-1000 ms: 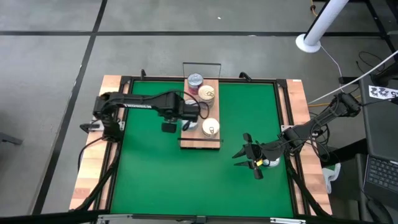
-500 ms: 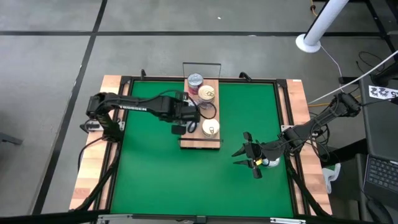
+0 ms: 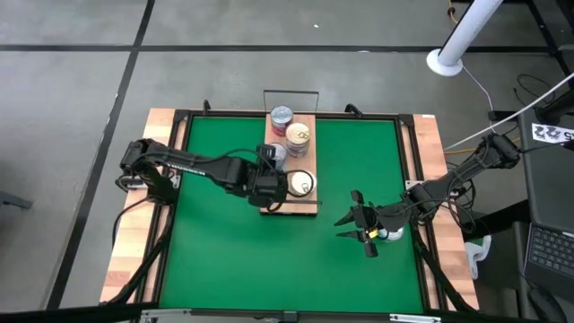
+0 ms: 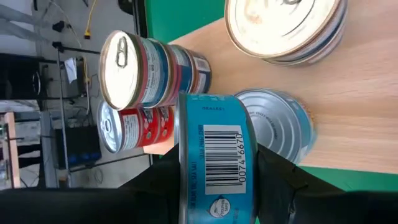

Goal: Stack canned seafood by type on shelf
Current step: Stack the light blue tuna can on top of the light blue tuna can on the shelf

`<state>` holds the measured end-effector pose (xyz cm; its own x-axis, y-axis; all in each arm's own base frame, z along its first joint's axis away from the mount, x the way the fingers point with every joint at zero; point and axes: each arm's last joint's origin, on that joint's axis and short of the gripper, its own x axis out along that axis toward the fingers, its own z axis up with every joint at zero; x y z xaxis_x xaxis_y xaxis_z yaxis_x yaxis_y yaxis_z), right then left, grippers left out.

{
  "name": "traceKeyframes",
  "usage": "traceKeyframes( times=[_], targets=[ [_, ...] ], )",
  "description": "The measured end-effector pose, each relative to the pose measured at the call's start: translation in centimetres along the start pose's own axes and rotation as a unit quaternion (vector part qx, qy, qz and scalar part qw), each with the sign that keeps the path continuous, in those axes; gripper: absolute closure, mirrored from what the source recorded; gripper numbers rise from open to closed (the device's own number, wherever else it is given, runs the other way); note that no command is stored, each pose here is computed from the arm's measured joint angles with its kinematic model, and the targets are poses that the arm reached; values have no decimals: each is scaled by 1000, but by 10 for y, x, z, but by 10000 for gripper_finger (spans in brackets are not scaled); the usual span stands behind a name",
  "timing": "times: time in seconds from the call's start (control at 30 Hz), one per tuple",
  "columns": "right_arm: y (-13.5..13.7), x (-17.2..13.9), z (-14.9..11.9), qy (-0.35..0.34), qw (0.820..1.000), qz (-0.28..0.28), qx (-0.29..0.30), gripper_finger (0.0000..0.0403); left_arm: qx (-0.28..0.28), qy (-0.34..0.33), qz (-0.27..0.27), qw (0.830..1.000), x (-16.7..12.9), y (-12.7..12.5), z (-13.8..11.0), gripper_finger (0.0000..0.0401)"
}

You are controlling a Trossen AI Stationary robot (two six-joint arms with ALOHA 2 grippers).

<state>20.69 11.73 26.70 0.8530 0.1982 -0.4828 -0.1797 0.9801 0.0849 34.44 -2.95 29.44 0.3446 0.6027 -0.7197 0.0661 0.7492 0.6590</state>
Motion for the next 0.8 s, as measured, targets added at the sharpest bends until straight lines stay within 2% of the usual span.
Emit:
traceKeyframes(
  times=[0.2, 0.37, 0.57, 0.8],
  targets=[
    [0, 0, 0, 0, 1000, 0, 0, 269, 16, 19, -5, 1000, 14, -8, -8, 267],
    [0, 0, 0, 0, 1000, 0, 0, 269, 26, 19, 0, 999, 9, -4, -14, 267],
    [0, 0, 0, 1, 1000, 0, 0, 269, -21, -44, 2, 999, -24, 16, -23, 267],
    [0, 0, 0, 2, 1000, -1, -1, 269, -33, -87, -19, 995, -46, 29, -39, 267]
  ],
)
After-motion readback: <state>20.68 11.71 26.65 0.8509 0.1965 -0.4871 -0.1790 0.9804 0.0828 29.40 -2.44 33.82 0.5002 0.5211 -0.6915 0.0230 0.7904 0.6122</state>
